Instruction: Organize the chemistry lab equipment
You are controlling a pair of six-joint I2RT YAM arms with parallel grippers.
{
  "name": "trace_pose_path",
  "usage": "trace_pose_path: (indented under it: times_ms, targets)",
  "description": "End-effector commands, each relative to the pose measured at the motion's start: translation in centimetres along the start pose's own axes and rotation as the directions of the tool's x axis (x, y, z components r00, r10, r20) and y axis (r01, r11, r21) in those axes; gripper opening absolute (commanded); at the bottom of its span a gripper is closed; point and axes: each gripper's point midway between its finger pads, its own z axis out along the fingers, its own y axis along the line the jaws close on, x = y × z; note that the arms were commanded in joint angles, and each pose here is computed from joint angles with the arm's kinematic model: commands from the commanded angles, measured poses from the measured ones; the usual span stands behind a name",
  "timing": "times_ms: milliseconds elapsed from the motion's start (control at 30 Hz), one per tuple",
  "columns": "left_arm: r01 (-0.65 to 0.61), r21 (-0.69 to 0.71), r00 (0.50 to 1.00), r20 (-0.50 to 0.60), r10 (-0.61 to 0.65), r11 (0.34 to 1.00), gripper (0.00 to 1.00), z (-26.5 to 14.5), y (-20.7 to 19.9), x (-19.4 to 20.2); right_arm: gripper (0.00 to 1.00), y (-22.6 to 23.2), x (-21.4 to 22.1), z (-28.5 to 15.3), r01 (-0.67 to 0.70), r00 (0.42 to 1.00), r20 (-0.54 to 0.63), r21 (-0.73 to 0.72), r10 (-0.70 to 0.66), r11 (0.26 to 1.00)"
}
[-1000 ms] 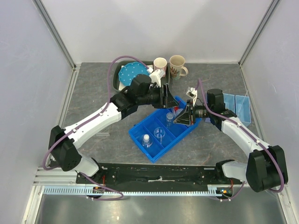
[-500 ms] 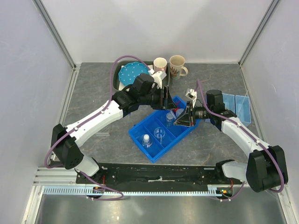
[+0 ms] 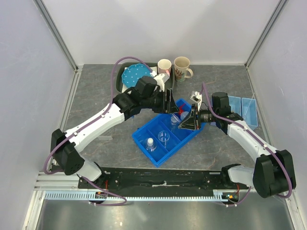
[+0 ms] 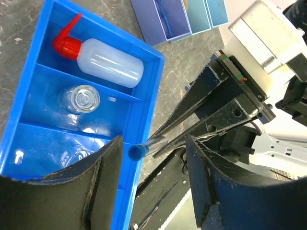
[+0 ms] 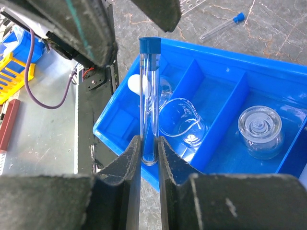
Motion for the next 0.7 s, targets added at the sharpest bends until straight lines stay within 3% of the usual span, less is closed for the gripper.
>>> trace_pose_path:
  times_ms: [0,367,667]
  targets:
    - [-0.037,0.021,0.995,0.09,0.035,0.999,0.63,-2.0,-0.7,-2.0,0.14,1.7,-3.1,-0.2,0.167,0.985,0.055,-0.057,-0.163,0.984]
    - [0.015,0.081,0.997,0.073,-0.021,0.997,0.64,-2.1,-0.3,-1.0,0.14,1.8,-3.0,-0.2,0.167,0.985,0.054,-0.064,-0.164,0.984]
    - [0.075,0.211,0.997,-0.015,-0.073,0.975,0.53,-0.4,-1.2,1.0,0.14,1.9,-2.9,-0.2,0.172,0.984,0.053,-0.069,-0.169,0.983]
